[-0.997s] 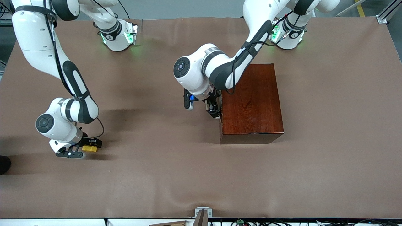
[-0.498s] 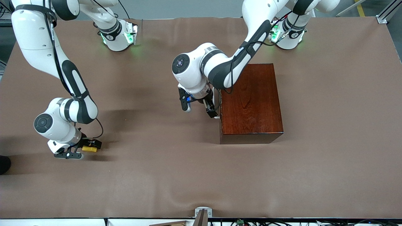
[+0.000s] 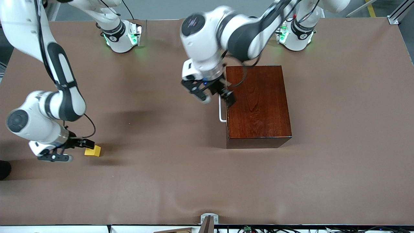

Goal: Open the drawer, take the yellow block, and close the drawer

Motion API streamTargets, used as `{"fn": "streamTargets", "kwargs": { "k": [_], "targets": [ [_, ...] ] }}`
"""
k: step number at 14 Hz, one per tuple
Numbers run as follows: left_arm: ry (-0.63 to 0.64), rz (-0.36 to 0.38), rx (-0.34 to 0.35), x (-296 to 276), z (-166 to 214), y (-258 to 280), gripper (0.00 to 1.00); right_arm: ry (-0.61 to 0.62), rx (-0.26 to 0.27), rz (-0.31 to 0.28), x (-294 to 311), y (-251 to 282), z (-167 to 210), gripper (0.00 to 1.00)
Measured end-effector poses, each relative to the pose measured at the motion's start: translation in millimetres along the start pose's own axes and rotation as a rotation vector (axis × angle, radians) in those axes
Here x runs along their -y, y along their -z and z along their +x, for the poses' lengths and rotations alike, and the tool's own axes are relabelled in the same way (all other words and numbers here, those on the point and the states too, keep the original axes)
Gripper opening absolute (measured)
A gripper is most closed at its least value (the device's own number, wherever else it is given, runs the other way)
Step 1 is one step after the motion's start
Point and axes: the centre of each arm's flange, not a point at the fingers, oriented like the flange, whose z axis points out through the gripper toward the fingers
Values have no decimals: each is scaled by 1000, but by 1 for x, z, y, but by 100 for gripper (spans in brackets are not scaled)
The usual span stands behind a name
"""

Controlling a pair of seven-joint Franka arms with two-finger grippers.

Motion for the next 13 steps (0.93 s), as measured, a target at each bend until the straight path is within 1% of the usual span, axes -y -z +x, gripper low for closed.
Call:
{"fn": "streamTargets", "kwargs": {
  "k": [1, 3, 4, 6, 7, 8, 10, 12, 13],
  "targets": [
    [115, -13, 11, 37, -9, 16, 100, 0, 7, 4, 0, 19, -3, 100],
    [301, -84, 36, 126, -27, 32, 100, 1, 29, 12, 1, 55, -11, 100],
    [380, -131, 54, 172, -38, 32, 100, 1, 38, 16, 1, 72, -16, 100],
    [527, -258, 87, 255, -61, 24, 100, 3, 52, 24, 2, 109, -28, 100],
    [597, -303, 105, 295, -77, 16, 100, 5, 57, 28, 2, 130, -35, 100],
    [660, -324, 122, 330, -94, 7, 100, 7, 59, 32, 3, 150, -43, 100],
    [755, -332, 150, 380, -123, -10, 100, 13, 72, 39, 4, 186, -57, 100],
    [816, -325, 167, 406, -146, -20, 100, 17, 84, 42, 5, 215, -63, 100],
    [831, -320, 161, 409, -155, -21, 100, 19, 88, 43, 6, 228, -63, 100]
  ]
}}
